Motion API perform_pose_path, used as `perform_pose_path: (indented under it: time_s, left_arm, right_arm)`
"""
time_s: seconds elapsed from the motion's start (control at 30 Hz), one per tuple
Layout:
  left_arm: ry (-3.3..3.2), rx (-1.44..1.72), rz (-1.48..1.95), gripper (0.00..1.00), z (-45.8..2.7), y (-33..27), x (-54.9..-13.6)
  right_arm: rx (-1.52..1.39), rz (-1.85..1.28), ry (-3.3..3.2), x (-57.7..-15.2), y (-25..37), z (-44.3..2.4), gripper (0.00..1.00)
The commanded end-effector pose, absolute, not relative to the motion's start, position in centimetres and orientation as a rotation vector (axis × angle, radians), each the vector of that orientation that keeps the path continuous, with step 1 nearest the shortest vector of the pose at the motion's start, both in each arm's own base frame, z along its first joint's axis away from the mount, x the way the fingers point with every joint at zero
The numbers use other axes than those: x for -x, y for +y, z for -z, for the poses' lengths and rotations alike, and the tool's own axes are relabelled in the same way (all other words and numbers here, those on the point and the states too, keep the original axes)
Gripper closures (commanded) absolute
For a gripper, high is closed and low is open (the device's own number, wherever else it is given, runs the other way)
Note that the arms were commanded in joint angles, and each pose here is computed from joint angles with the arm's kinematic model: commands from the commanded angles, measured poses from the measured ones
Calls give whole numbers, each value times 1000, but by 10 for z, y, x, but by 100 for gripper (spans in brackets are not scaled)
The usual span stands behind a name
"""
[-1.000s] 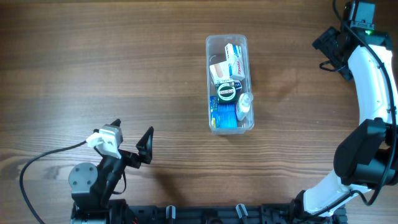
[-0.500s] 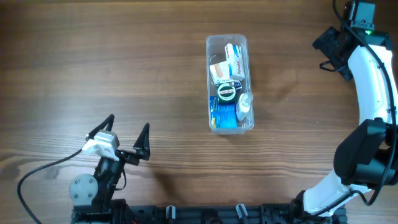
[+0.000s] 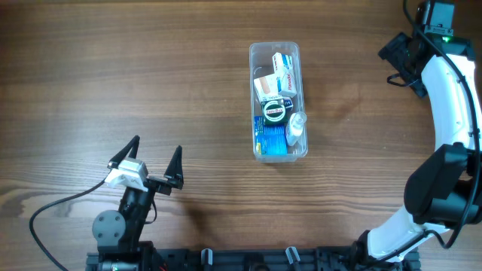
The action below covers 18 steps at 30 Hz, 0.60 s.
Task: Pack container
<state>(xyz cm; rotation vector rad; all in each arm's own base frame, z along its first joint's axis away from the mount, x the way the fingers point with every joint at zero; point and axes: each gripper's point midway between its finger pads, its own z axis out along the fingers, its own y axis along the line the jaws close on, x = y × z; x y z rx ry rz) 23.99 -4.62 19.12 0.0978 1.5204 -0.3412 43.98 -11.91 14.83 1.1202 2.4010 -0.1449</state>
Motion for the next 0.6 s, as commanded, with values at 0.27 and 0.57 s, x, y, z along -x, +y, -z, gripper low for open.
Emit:
perform_pose_path:
  time_s: [0.27,0.57]
  left_arm:
    - [1627,-72,324,0,-163,-43,-241]
    - [1627,-72,324,0,-163,-43,-241]
  right_arm:
    - [-1145,167,2399,-440,-122,-142,0]
    - [-1145,167,2399,-440,-122,-142,0]
